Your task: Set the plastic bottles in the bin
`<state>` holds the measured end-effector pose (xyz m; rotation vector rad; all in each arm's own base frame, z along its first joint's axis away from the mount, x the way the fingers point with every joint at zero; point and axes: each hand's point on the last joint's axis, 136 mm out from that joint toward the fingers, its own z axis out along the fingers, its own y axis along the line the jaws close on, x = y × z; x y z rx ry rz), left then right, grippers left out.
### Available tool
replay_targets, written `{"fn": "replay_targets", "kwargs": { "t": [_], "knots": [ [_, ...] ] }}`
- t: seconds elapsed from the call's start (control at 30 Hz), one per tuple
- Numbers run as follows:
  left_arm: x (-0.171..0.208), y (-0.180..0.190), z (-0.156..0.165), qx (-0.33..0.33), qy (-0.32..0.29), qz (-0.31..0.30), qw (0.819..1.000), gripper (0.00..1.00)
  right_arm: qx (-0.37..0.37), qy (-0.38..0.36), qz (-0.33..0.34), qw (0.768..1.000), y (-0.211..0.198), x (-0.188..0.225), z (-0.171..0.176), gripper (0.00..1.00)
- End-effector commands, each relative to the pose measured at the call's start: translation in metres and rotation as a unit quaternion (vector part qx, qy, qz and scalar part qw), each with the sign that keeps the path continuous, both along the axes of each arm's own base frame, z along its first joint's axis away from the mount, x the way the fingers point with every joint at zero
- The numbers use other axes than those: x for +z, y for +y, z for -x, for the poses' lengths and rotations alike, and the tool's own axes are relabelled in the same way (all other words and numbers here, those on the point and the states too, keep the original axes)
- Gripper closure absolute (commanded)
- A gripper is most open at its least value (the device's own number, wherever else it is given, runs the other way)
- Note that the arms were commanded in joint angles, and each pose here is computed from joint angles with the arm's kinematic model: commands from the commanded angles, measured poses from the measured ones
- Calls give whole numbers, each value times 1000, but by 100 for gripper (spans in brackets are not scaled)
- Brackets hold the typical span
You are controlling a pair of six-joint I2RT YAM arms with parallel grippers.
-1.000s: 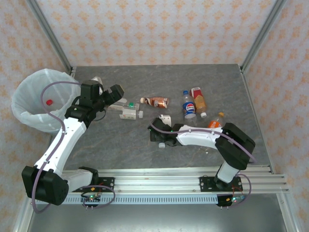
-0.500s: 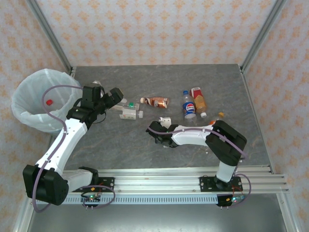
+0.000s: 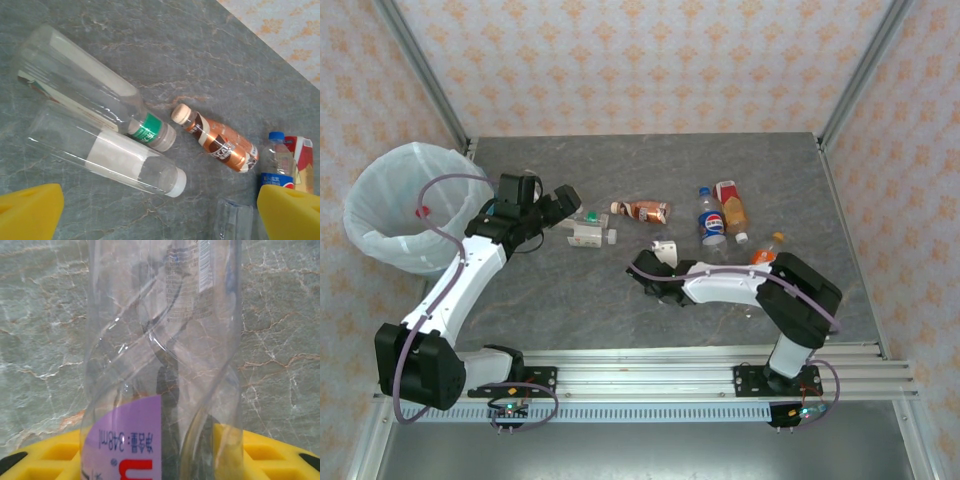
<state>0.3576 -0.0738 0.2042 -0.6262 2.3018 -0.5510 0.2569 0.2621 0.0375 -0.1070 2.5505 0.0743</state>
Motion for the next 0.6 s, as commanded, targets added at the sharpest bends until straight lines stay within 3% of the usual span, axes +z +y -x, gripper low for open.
{"fn": "replay_targets", "kwargs": {
  "t": [0.0, 0.17, 0.37, 0.57],
  "knots": [
    [8, -13, -3, -28, -12, 20, 999, 0, 3, -49, -39, 998, 7, 27, -9, 60],
    [16, -21, -6, -35, -36, 53, 997, 0, -1, -85, -91, 992, 10, 43, -12, 60],
    [16, -38, -8, -68, -38, 71, 994, 0, 67, -105, -145, 982, 36, 59, -10, 60],
    [15, -68, -9, -121, -38, 86, 988, 0, 114, -157, -225, 955, 71, 98, -19, 61]
  ]
}}
